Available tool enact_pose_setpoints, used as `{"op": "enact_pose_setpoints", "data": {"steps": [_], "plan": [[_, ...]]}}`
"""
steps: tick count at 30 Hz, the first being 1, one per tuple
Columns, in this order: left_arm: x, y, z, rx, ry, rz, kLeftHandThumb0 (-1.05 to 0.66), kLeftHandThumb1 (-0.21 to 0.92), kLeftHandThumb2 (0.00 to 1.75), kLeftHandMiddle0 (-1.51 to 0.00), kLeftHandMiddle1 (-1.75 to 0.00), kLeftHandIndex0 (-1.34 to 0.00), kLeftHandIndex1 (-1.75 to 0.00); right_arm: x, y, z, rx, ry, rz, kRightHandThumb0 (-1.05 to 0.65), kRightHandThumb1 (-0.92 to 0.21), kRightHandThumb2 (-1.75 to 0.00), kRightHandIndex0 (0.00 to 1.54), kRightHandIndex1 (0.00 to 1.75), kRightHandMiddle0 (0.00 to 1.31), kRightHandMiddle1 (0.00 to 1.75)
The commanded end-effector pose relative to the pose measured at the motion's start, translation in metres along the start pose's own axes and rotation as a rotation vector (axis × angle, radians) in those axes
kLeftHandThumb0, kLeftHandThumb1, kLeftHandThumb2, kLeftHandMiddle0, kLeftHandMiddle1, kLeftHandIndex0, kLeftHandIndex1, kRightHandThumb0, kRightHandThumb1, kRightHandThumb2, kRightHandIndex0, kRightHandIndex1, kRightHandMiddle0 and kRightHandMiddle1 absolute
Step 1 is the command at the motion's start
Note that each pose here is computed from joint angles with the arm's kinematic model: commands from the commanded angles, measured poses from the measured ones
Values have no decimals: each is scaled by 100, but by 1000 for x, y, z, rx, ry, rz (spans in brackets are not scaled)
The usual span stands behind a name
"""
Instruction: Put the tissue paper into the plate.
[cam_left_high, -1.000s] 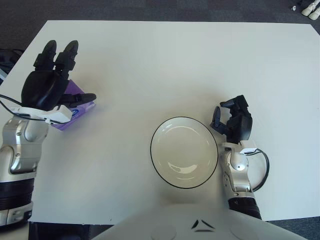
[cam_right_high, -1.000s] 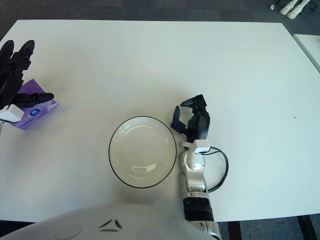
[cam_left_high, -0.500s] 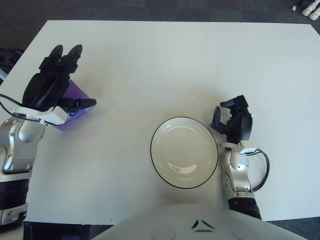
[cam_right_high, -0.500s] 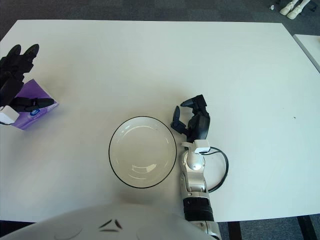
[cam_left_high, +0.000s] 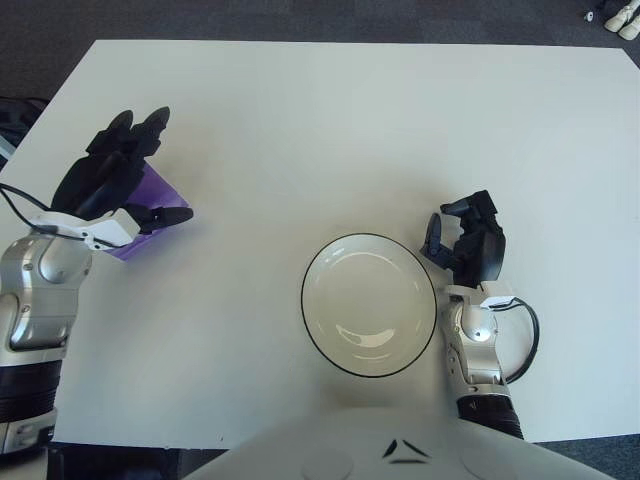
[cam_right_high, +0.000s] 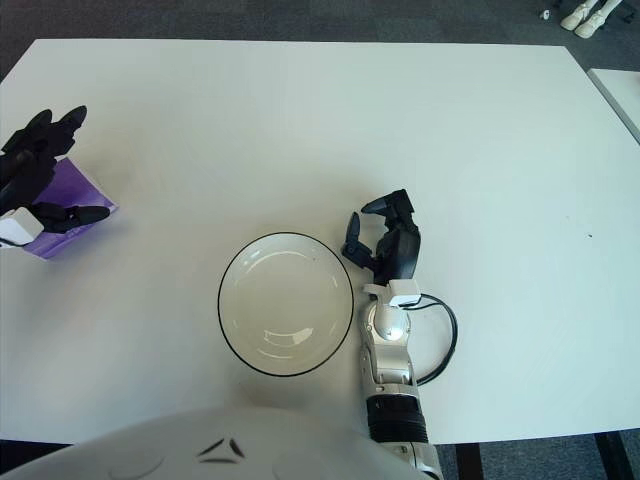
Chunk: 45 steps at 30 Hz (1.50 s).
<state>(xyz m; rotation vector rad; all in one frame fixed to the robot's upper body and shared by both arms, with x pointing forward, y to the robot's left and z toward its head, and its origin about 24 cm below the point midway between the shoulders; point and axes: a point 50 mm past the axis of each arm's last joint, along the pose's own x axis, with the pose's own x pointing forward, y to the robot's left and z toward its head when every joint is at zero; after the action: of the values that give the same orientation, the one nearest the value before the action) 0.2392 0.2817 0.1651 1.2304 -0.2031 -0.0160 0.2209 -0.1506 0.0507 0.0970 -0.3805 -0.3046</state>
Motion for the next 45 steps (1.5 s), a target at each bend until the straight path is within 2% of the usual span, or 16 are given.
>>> {"op": "enact_pose_setpoints", "data": {"steps": [1, 19, 21, 23, 28, 45], "plan": [[-2, -2, -1, 5, 9, -20, -105, 50, 60, 0, 0, 0, 0, -21, -14, -21, -54, 123, -26, -47, -35, -128, 108, 175, 58, 175], [-3, -2, 1, 5, 9, -21, -105, 49, 63, 0, 0, 0, 0, -21, -16, -21, -54, 123, -26, -47, -35, -128, 108, 175, 58, 175], [-9, -42, -19, -84, 194, -172, -100, 51, 64, 0, 0, 0, 0, -21, -16, -20, -50, 108, -17, -47, -35, -128, 110, 175, 59, 175], [-8, -60, -25, -118, 270, -243, -95, 50, 68, 0, 0, 0, 0, -21, -17, -20, -50, 101, -12, -47, -35, -129, 111, 175, 59, 175], [8, -69, -25, -111, 277, -272, -93, 48, 72, 0, 0, 0, 0, -21, -18, -20, -60, 105, -17, -47, -34, -130, 112, 175, 60, 175], [9, -69, -25, -102, 277, -285, -90, 43, 77, 0, 0, 0, 0, -23, -21, -19, -62, 104, -29, -48, -32, -132, 111, 175, 61, 175]]}}
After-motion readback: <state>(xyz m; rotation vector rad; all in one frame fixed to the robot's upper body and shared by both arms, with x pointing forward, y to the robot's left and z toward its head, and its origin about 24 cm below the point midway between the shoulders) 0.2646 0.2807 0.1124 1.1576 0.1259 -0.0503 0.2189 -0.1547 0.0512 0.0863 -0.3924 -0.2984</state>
